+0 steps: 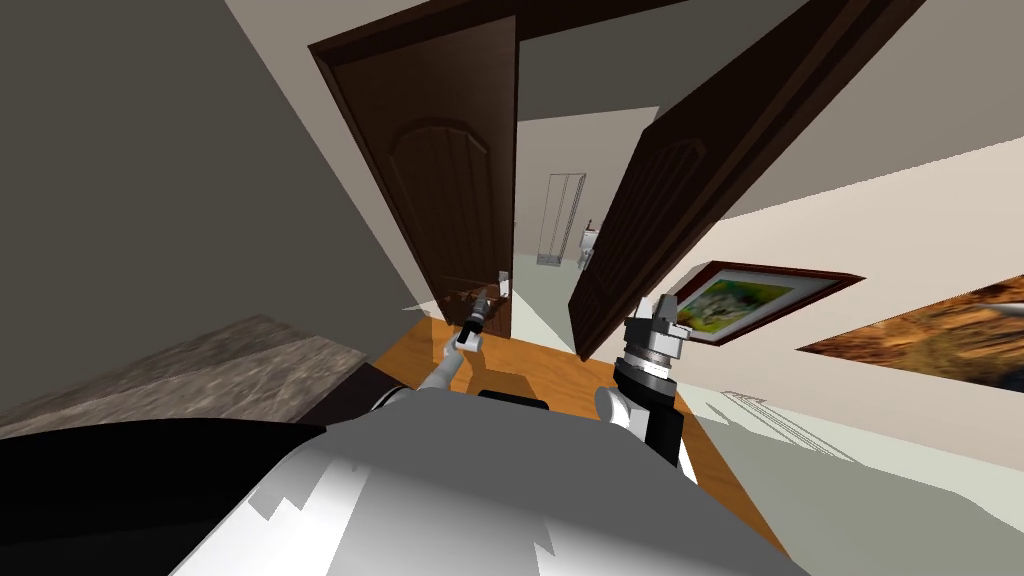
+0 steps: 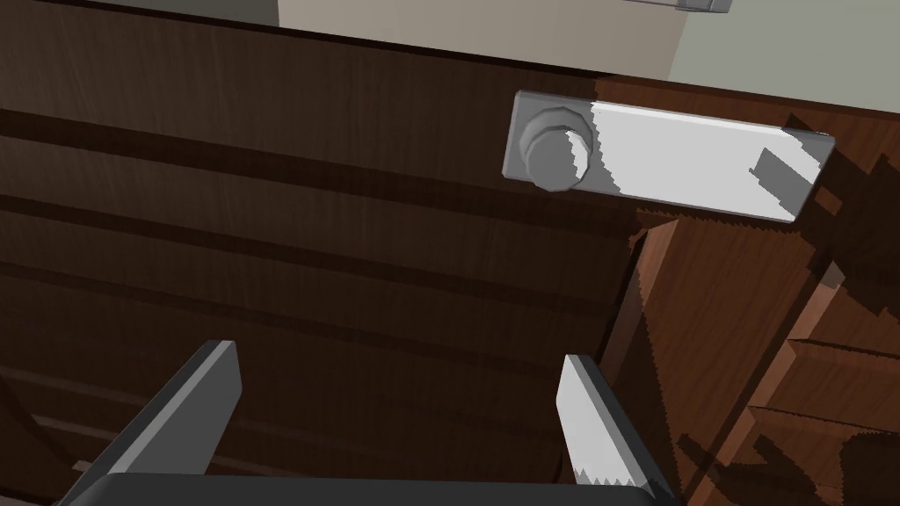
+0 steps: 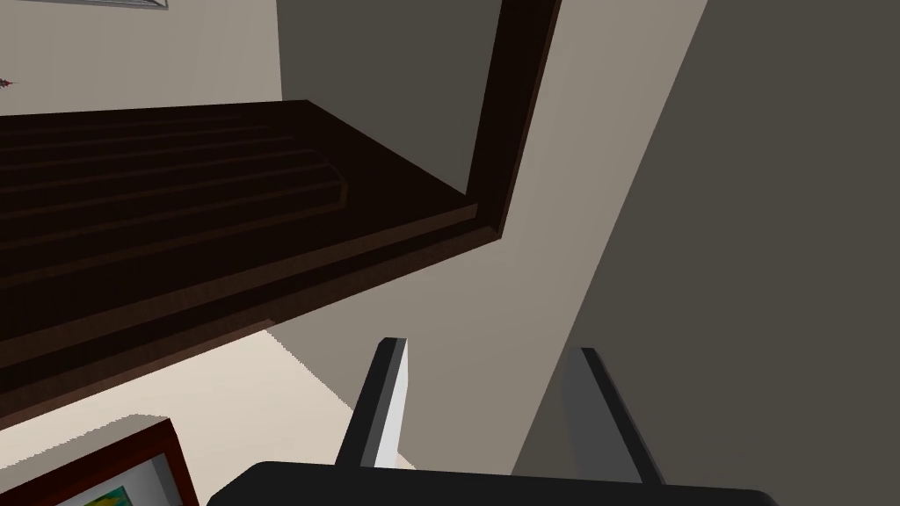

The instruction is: Push the door open

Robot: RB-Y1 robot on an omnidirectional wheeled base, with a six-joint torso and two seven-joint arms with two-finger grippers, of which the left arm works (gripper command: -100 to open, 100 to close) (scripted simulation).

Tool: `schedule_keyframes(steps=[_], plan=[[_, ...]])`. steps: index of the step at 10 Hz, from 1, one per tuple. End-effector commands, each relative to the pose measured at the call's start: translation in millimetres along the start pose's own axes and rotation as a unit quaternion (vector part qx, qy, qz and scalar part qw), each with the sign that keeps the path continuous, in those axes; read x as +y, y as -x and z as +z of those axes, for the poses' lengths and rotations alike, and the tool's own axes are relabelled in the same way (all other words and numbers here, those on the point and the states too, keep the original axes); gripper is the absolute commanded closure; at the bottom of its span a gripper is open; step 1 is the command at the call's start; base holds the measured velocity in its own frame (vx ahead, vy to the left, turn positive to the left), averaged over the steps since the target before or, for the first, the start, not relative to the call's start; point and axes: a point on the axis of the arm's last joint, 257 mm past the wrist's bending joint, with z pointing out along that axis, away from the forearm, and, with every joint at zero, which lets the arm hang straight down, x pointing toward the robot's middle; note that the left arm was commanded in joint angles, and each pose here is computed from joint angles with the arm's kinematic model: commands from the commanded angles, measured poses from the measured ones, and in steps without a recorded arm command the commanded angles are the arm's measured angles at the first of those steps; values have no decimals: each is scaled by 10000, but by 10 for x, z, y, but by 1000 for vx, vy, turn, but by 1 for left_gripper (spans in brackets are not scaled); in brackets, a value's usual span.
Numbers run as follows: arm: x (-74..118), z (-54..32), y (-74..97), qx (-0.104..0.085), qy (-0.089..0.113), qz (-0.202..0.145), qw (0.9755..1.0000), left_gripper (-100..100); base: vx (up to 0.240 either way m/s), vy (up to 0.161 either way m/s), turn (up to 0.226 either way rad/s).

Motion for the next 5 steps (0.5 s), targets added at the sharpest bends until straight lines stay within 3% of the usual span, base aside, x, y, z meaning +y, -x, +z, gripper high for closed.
schedule_keyframes(steps=[1, 2, 5], plan=[[73, 64, -48, 38, 99, 31, 9999, -100, 76, 28, -35], [131, 45, -38, 29, 161, 35, 9999, -100, 57, 25, -11], [265, 159, -114, 95, 351, 97, 9993, -100, 65, 27, -24]])
